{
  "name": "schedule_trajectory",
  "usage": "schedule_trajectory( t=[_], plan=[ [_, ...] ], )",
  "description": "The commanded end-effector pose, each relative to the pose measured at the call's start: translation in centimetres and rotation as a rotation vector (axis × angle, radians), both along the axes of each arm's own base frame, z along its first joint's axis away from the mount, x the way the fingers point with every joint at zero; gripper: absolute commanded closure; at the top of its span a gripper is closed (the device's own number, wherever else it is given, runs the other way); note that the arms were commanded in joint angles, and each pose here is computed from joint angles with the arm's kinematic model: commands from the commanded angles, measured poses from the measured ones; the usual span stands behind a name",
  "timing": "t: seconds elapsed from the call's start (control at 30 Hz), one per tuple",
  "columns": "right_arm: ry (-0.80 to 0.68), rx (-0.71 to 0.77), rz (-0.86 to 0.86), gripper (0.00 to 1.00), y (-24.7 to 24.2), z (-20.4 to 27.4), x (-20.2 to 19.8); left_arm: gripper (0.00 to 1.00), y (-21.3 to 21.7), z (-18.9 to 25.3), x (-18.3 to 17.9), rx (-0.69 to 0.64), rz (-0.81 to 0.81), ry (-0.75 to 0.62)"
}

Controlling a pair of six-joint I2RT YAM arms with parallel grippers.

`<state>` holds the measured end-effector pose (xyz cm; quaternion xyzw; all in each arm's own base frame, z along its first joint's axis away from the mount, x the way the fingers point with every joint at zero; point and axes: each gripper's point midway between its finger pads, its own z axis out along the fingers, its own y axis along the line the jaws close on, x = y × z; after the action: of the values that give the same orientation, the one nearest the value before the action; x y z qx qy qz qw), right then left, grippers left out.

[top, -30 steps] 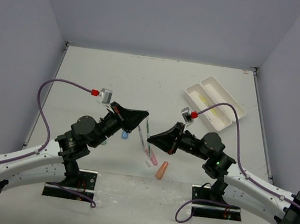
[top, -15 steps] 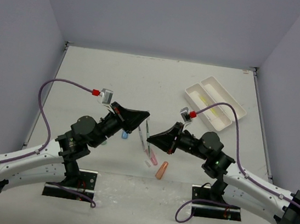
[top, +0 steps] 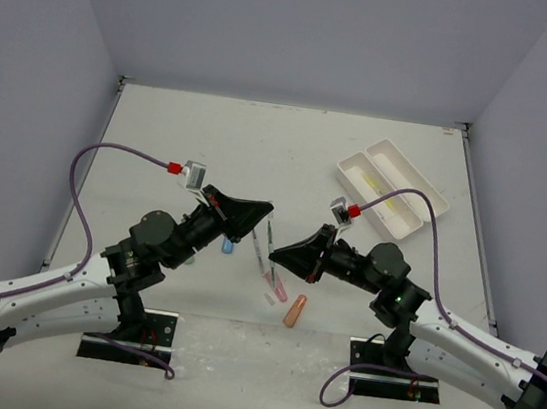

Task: Sort the stationery into containers
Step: Close the pen cap on the pen.

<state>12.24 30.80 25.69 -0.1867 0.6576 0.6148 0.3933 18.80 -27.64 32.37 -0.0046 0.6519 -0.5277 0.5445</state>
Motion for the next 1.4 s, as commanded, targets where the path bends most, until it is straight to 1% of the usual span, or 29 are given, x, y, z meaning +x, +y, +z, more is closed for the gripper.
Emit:
schedule_trajectory(
  t=[0.0,0.43,0.7,0.9,1.03,1.2,1.37],
  plan=[
    [-0.061,0.046,-0.033,1.0,-0.2,2.6,0.3,1.0,0.3,2.5,0.1,-0.036,0.012,-0.052],
    [-0.063,0.039,-0.101,1.0,-0.8,3.0,1.3,1.0,-0.3,2.0,-0.4,-0.045,-0.029,-0.034],
    [-0.072,0.054,-0.09,1.0,-0.7,3.9,1.1,1.0,-0.7,1.8,-0.7,-0.048,-0.056,-0.036],
    [-0.073,0.057,-0.075,1.0,-0.5,4.3,0.9,1.0,-0.3,1.9,-0.4,-0.052,-0.033,-0.038],
    [-0.048,0.043,-0.104,1.0,-0.7,3.3,1.4,1.0,0.1,2.4,-0.3,-0.046,-0.016,-0.043],
    [-0.042,0.018,-0.073,1.0,-0.3,2.8,1.1,1.0,0.9,3.2,0.2,-0.026,0.034,-0.063],
    [-0.034,-0.004,-0.057,1.0,0.2,2.3,0.9,1.0,0.9,3.7,0.3,-0.026,0.039,-0.073]
  ],
)
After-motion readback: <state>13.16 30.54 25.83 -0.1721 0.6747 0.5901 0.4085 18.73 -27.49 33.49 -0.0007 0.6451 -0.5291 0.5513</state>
